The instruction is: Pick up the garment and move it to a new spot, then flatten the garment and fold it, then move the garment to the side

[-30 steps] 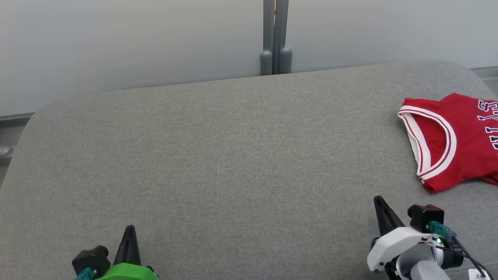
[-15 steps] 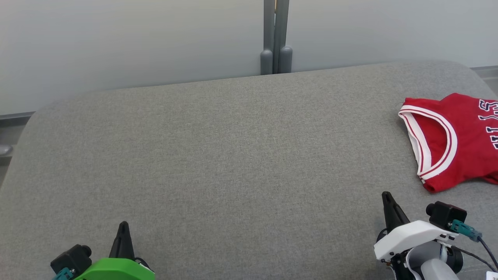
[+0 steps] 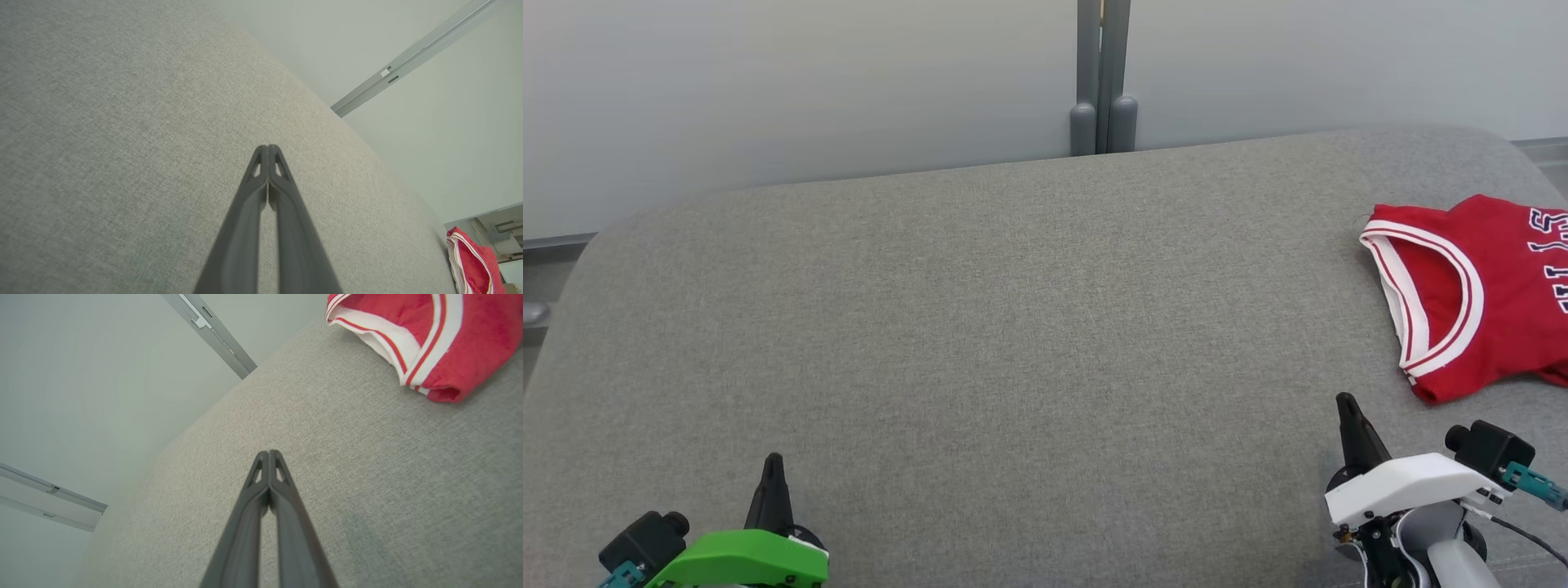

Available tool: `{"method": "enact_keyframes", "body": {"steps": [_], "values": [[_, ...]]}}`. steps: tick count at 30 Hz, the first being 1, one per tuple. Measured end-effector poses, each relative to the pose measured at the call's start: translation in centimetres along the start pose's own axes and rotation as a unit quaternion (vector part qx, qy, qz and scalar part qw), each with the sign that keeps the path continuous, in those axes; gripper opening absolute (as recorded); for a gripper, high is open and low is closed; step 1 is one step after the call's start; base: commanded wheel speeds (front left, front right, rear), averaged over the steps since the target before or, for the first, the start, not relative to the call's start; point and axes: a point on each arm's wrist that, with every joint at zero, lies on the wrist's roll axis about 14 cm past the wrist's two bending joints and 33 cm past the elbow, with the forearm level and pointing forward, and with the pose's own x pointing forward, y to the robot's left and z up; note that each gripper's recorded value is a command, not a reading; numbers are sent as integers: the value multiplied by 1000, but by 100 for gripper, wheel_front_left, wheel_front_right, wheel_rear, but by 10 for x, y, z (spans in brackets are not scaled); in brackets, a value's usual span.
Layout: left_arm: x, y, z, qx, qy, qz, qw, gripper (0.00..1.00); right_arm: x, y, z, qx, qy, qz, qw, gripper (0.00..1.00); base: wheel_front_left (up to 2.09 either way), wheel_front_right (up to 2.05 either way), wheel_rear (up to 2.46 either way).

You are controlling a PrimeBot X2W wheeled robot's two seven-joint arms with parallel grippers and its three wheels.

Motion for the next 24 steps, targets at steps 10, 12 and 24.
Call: {"method": "enact_keyframes", "body": {"steps": [10,12,24], "values": [[3,-3,7,-65,-2,-5,998,0,0,1,6,72,-5,-1,997,0,0,0,0],[3,-4,8,-76,-3,-8,997,0,0,0,6,86,-6,-2,996,0,0,0,0],[6,-10,17,-148,-5,-20,989,0,0,2,13,166,-12,3,986,0,0,0,0]]}}
